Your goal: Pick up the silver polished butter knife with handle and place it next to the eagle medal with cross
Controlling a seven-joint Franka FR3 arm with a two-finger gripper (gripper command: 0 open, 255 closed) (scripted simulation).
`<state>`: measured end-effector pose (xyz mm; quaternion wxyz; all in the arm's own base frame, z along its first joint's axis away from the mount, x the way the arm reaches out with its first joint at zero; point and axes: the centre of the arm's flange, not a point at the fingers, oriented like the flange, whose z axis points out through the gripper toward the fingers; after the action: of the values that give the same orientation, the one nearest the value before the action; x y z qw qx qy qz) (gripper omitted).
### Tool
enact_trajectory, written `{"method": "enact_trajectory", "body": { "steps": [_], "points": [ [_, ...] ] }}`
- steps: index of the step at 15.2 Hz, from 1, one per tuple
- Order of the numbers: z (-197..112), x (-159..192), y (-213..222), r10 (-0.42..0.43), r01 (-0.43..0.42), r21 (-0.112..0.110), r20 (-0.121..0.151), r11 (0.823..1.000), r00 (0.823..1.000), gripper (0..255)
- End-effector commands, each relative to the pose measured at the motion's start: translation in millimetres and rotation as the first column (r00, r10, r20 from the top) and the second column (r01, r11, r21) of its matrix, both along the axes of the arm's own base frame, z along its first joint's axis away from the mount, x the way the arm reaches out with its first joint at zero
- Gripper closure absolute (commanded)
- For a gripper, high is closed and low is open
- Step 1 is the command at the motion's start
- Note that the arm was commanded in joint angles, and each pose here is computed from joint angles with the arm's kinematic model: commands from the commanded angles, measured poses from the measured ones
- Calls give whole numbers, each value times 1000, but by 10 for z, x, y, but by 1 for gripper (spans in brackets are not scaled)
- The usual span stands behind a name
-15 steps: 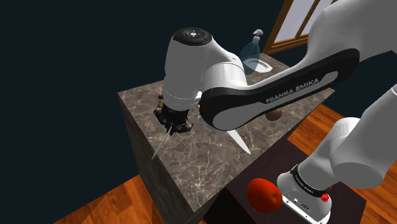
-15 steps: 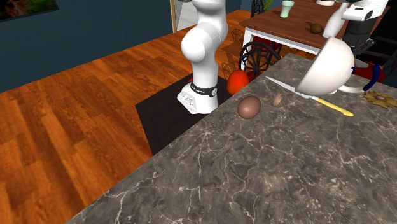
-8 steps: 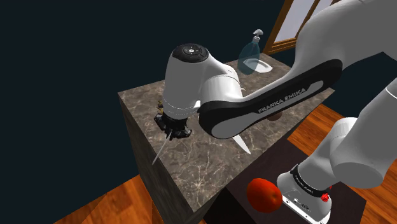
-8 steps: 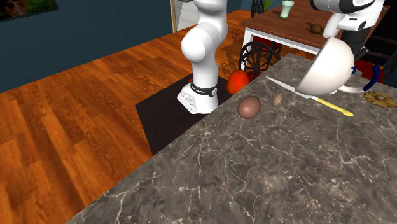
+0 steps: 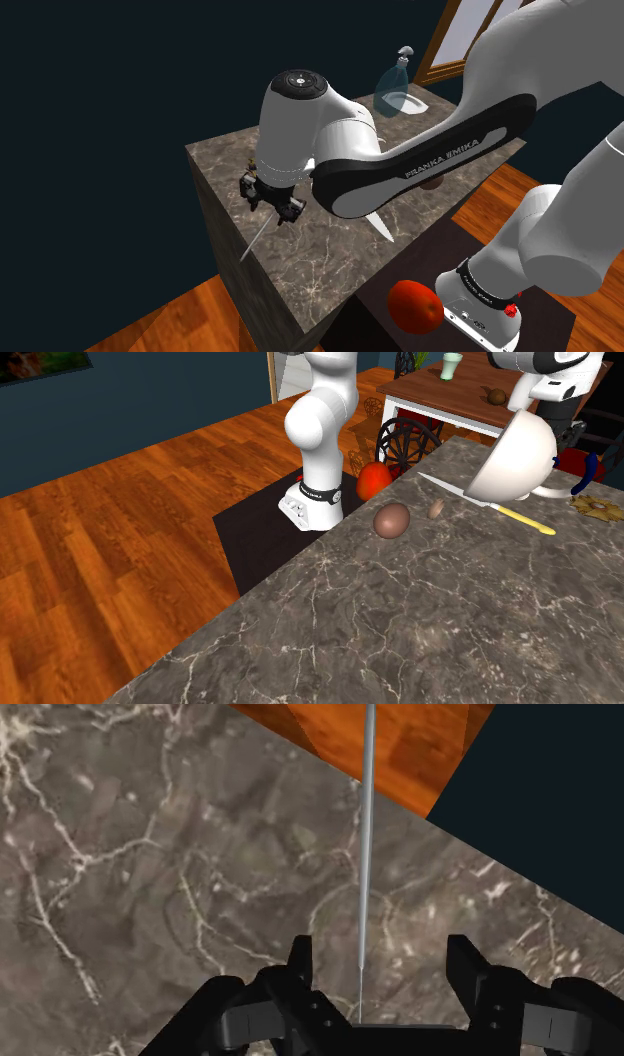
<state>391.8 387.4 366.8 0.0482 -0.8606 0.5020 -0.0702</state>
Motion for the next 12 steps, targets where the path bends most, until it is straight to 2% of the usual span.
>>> {"method": "enact_trajectory", "body": {
  "steps": [1, 4, 8, 12],
  "points": [
    [0, 0, 0, 0, 0, 0, 0, 1000, 1000, 0],
    [0, 0, 0, 0, 0, 0, 0, 1000, 1000, 0],
    [492, -84, -6, 0, 0, 0, 0, 1000, 1000, 0],
    [492, -84, -6, 0, 0, 0, 0, 1000, 1000, 0]
  ]
}}
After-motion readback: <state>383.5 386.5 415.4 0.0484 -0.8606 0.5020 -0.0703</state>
